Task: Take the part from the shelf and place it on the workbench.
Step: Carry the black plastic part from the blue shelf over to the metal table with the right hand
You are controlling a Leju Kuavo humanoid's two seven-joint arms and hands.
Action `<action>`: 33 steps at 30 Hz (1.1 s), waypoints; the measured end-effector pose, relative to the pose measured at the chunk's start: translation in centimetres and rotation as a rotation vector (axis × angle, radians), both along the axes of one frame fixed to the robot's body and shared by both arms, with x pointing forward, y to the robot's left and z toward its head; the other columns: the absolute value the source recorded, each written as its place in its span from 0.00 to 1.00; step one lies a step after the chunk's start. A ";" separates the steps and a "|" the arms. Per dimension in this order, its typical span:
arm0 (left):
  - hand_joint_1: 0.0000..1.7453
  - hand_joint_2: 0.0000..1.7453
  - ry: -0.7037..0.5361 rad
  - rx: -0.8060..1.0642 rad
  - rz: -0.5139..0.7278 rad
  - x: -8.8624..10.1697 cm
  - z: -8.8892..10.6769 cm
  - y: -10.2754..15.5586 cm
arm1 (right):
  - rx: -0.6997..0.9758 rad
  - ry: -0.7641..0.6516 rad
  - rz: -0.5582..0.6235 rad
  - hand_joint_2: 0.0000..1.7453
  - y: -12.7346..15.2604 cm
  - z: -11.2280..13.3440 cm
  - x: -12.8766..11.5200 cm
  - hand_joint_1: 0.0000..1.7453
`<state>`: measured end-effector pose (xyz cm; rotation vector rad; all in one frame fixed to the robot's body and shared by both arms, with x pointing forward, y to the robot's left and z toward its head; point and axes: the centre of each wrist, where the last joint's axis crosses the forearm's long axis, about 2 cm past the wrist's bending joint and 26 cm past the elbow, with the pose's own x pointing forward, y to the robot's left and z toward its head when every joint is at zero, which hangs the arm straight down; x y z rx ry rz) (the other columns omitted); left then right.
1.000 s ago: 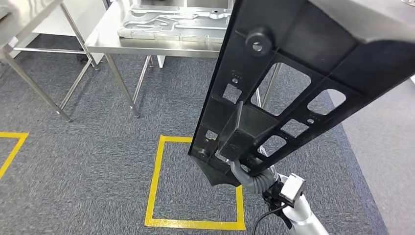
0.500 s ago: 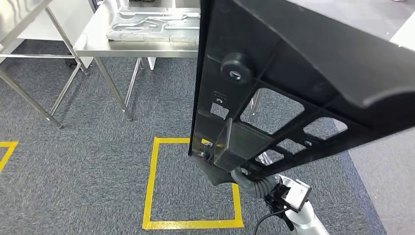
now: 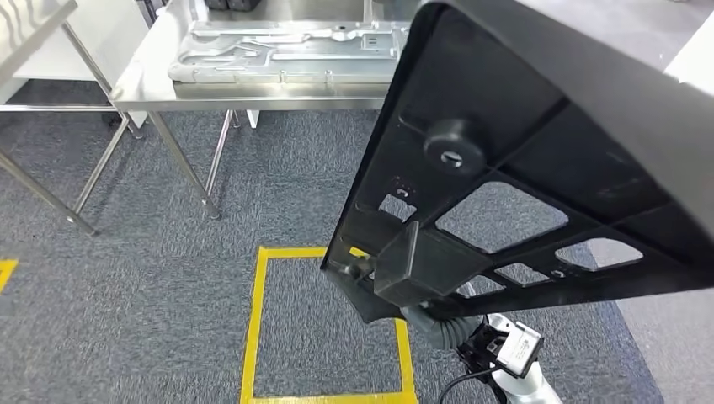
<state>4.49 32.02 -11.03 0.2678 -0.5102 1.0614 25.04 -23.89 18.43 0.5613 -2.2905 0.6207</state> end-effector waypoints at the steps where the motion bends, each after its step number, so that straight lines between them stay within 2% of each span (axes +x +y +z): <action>1: 0.00 0.00 -0.002 0.002 -0.001 0.0 0.0 0.0 | 0.003 -0.002 -0.002 1.00 -0.1 0.0 0.0 1.00; 13: 0.00 0.00 -0.004 0.007 -0.002 -0.1 0.0 0.3 | 0.019 -0.008 -0.024 1.00 -0.9 -0.4 0.1 1.00; 20: 0.00 0.00 -0.018 0.010 0.002 0.6 0.1 0.5 | 0.019 -0.006 -0.032 1.00 -1.2 -0.5 0.0 1.00; 28: 0.00 0.00 0.001 0.014 -0.005 -0.2 0.0 0.6 | 0.018 -0.003 -0.032 1.00 -1.2 -0.6 0.0 1.00; 33: 0.00 0.00 -0.026 0.027 0.010 1.0 0.2 1.4 | 0.025 -0.040 -0.029 1.00 -1.1 0.3 0.3 1.00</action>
